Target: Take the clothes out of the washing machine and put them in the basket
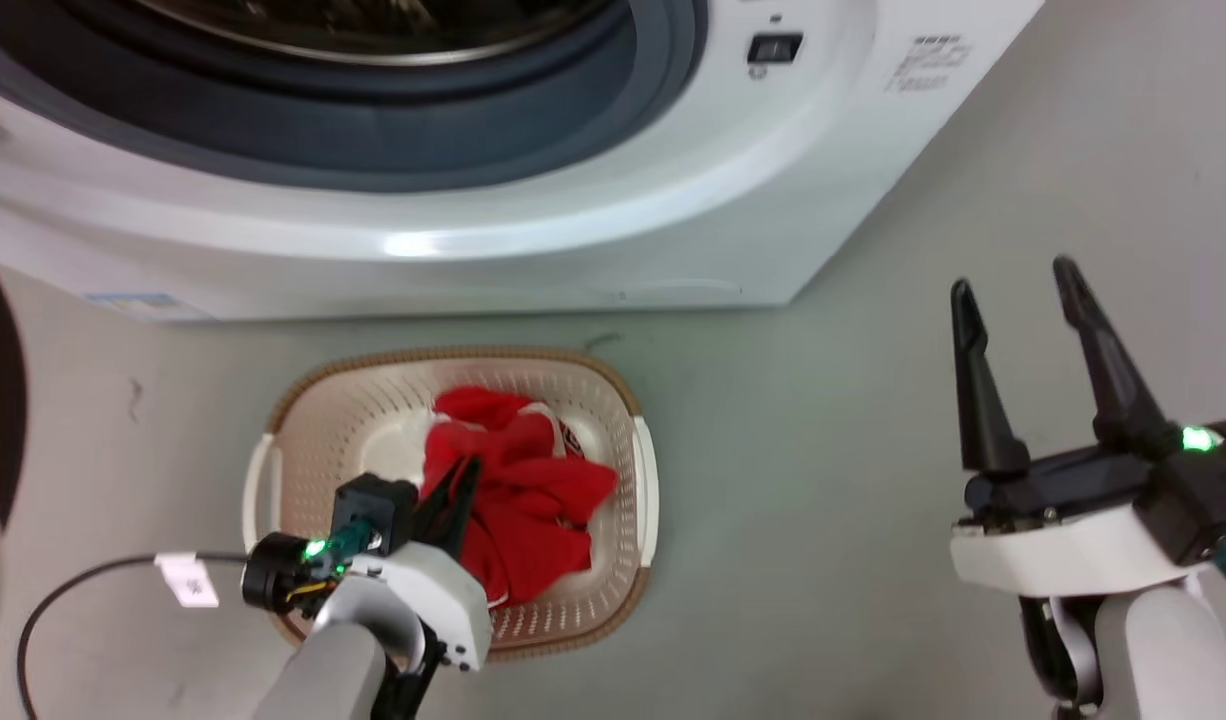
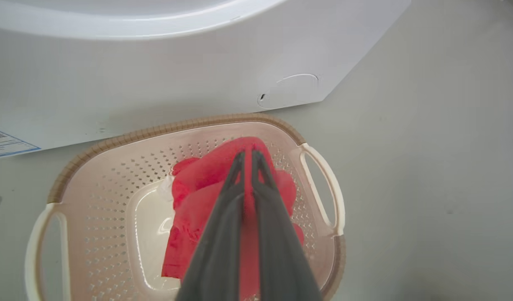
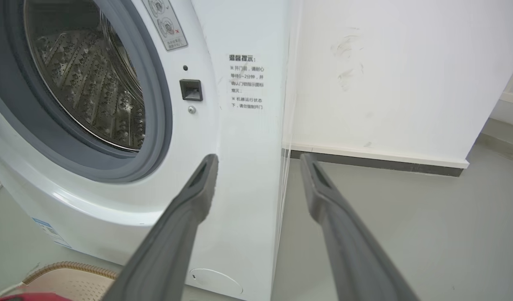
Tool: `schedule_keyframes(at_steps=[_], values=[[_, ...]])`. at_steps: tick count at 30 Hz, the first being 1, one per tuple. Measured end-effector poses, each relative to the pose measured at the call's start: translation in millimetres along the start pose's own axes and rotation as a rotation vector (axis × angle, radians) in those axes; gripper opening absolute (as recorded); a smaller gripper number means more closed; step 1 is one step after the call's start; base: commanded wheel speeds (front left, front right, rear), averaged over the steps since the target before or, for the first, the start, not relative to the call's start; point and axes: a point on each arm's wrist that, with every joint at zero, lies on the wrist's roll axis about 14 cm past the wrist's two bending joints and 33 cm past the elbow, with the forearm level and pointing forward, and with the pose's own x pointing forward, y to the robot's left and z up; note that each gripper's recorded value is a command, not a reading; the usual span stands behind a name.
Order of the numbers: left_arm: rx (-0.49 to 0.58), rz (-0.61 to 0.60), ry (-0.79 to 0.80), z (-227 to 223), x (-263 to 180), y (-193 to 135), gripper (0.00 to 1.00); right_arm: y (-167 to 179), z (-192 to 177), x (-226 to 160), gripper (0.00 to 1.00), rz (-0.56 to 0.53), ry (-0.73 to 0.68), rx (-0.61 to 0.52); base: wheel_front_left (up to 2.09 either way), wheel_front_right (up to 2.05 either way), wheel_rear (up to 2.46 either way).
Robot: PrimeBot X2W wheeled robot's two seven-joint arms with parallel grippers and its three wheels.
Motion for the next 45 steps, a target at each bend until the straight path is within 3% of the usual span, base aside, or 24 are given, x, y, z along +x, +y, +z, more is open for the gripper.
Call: schedule_keyframes(at_steps=[13, 27, 28, 29, 34, 45], values=[[0.032, -0.008, 0.366, -111.3, 59.4, 24.0, 0.0, -25.6, -64.3, 25.8, 1.0, -0.052, 0.105, -0.002, 0.0, 0.0, 0.0], [0.034, -0.002, 0.663, -187.4, 80.9, 42.9, 0.0, -41.9, -116.4, 29.0, 1.0, -0.085, 0.198, -0.009, 0.0, 0.0, 0.0], [0.034, -0.006, 0.677, -189.9, 80.5, 41.5, 0.13, -43.0, -116.6, 29.1, 1.0, -0.087, 0.199, -0.012, 0.0, 0.0, 0.0], [0.037, -0.006, 0.691, -191.5, 79.8, 41.2, 1.0, -43.6, -116.5, 29.2, 1.0, -0.089, 0.198, -0.013, 0.0, 0.0, 0.0], [0.078, -0.023, 0.699, -184.0, 77.2, 37.5, 1.0, -39.9, -107.4, 31.3, 1.0, -0.08, 0.178, -0.008, 0.0, 0.0, 0.0], [0.09, 0.019, 0.476, -124.8, 59.7, 30.3, 1.0, -25.2, -64.3, 21.9, 1.0, -0.051, 0.117, -0.002, 0.0, 0.0, 0.0]])
